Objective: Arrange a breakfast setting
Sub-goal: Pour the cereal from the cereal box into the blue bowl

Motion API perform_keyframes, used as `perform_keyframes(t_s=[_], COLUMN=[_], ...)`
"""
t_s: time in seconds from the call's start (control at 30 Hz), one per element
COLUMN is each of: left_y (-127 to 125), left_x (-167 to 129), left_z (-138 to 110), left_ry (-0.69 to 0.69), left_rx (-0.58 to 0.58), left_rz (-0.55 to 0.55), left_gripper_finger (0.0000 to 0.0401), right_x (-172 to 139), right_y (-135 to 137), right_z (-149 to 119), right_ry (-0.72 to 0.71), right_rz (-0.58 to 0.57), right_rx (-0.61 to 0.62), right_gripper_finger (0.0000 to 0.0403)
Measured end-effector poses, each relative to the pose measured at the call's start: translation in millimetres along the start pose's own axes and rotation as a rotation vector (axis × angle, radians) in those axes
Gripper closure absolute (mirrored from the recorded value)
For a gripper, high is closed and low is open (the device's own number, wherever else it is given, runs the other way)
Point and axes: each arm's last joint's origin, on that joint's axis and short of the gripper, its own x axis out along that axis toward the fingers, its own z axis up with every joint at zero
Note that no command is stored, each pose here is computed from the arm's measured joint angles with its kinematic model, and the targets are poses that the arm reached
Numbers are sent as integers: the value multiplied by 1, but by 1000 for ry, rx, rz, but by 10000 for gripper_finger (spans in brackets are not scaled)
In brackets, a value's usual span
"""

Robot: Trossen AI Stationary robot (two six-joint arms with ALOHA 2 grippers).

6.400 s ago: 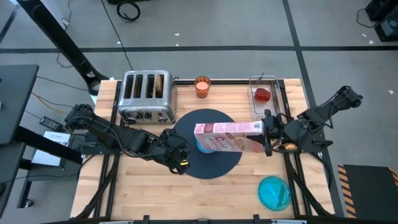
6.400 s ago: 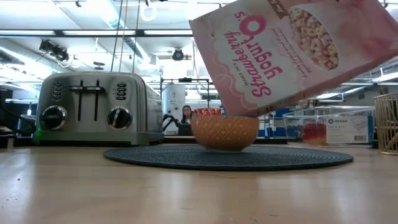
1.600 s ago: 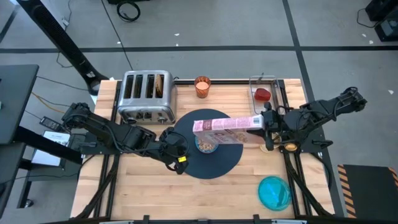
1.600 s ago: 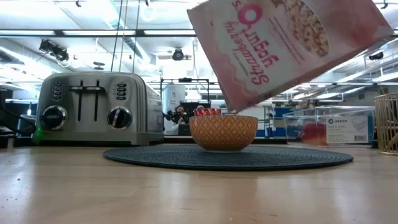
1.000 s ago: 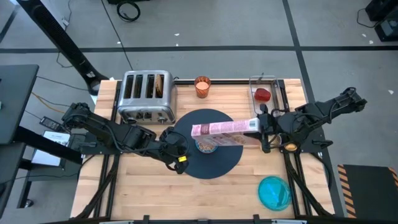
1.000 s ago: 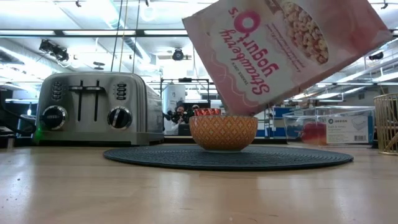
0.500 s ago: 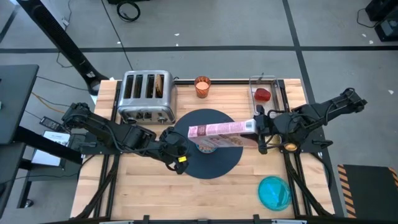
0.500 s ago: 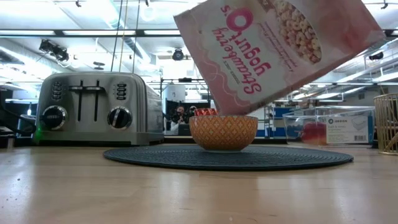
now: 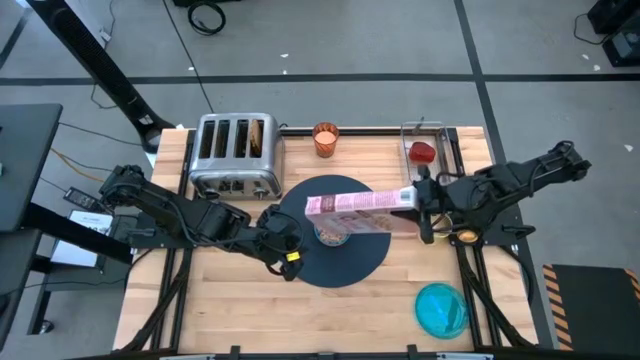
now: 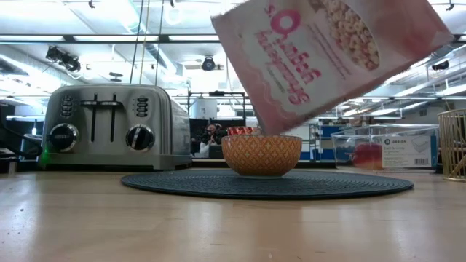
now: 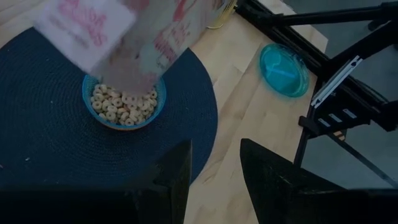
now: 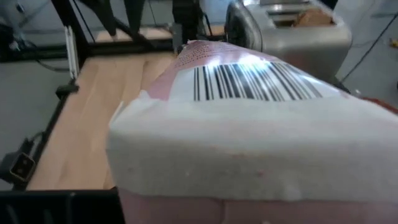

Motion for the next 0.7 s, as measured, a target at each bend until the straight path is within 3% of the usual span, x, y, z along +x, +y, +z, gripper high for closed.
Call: perform_keyframes(t_s=[0.7], left_y=[0], left_x=[0], left_z=[1], left_ry=[-5], left_rx=[7], left_rz=[-6], left_gripper_finger=[257], right_x=[3], right_y=[-1], right_z=[1], right_ry=[1], right_rz=[-14], right_rx=[-15], right_gripper_finger=[241])
